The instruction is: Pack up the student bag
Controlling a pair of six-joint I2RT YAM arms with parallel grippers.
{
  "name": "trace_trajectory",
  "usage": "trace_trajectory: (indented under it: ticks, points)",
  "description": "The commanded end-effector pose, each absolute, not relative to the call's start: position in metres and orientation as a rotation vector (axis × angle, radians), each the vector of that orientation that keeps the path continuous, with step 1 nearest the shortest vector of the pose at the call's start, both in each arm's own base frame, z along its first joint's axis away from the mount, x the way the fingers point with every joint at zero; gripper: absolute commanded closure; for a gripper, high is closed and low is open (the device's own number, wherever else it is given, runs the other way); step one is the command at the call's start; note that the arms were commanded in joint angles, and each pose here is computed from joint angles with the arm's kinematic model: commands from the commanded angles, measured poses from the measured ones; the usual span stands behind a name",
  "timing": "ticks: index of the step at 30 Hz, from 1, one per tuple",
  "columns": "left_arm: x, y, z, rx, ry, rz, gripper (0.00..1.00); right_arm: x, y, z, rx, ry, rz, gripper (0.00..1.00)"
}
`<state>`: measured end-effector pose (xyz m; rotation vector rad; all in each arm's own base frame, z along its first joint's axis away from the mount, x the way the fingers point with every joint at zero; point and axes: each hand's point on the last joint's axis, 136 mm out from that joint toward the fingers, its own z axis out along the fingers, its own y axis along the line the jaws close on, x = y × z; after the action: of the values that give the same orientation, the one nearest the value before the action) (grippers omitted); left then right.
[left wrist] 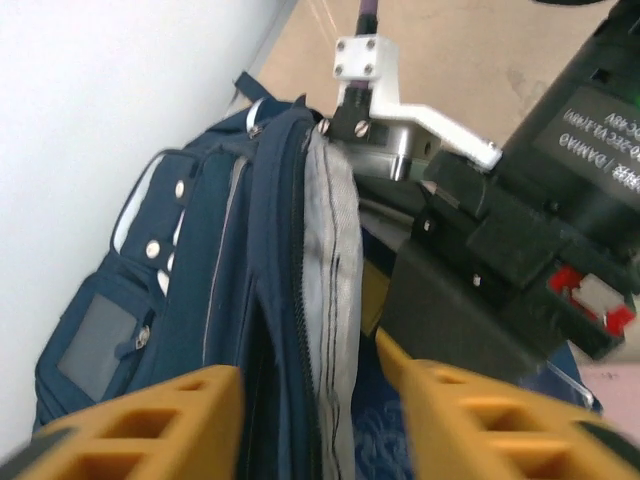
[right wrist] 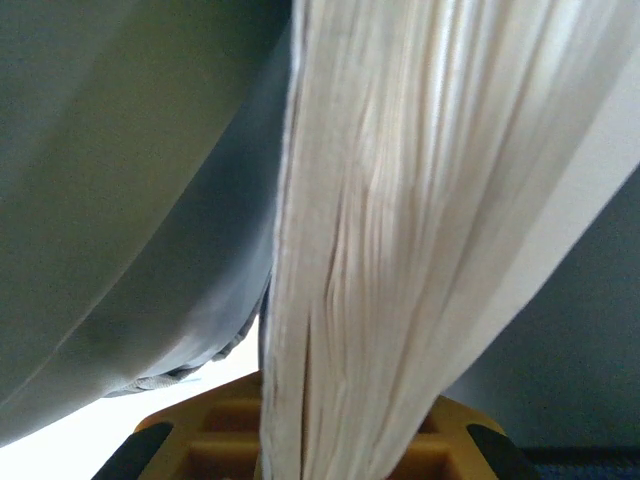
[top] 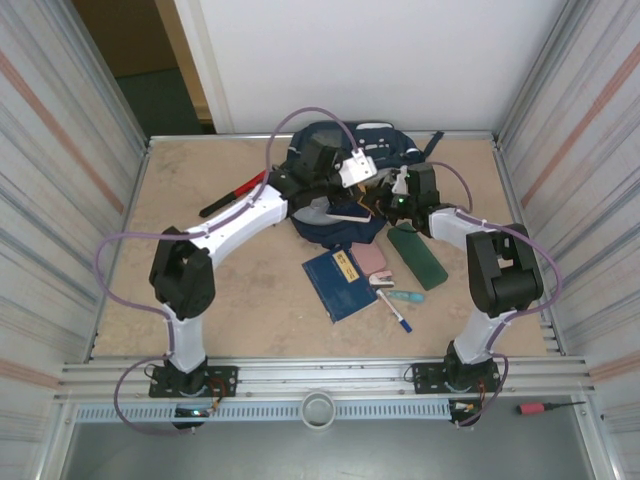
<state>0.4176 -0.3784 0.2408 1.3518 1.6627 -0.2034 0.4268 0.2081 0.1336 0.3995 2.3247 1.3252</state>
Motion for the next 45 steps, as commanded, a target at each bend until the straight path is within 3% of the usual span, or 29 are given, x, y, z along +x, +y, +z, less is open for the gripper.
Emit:
trace_trajectory:
  ticks: [1,6,11,14,16,18,19,22,28,45]
  points:
    - [0.403,-0.361,0.24,1.435,1.684,-0.268,0.41,0.44,0.208,0.192,0.183,2.113,1.322,1.0]
    - [0.402,-0.359,0.212,1.52,1.743,-0.274,0.3,0.439,0.211,0.193,0.17,2.112,1.336,1.0]
    - [0.425,-0.363,0.196,1.502,1.787,-0.226,0.33,0.437,0.212,0.194,0.151,2.117,1.343,1.0]
    - [0.437,-0.369,0.201,1.46,1.782,-0.224,0.53,0.433,0.212,0.188,0.149,2.141,1.34,1.0]
    - [0.439,-0.375,0.21,1.438,1.759,-0.246,0.69,0.431,0.21,0.184,0.15,2.156,1.341,1.0]
    - [0.438,-0.38,0.229,1.407,1.715,-0.278,0.96,0.429,0.208,0.181,0.162,2.172,1.345,1.0]
    - [0.438,-0.381,0.242,1.376,1.689,-0.284,1.0,0.428,0.206,0.18,0.171,2.18,1.343,1.0]
    - [0.431,-0.385,0.294,1.277,1.564,-0.346,1.0,0.428,0.201,0.174,0.224,2.22,1.283,1.0]
    - [0.43,-0.39,0.365,1.127,1.425,-0.425,1.0,0.429,0.213,0.171,0.265,2.253,1.197,0.88]
    - [0.46,-0.4,0.368,1.013,1.473,-0.44,1.0,0.51,0.256,0.161,0.461,2.13,1.142,0.76]
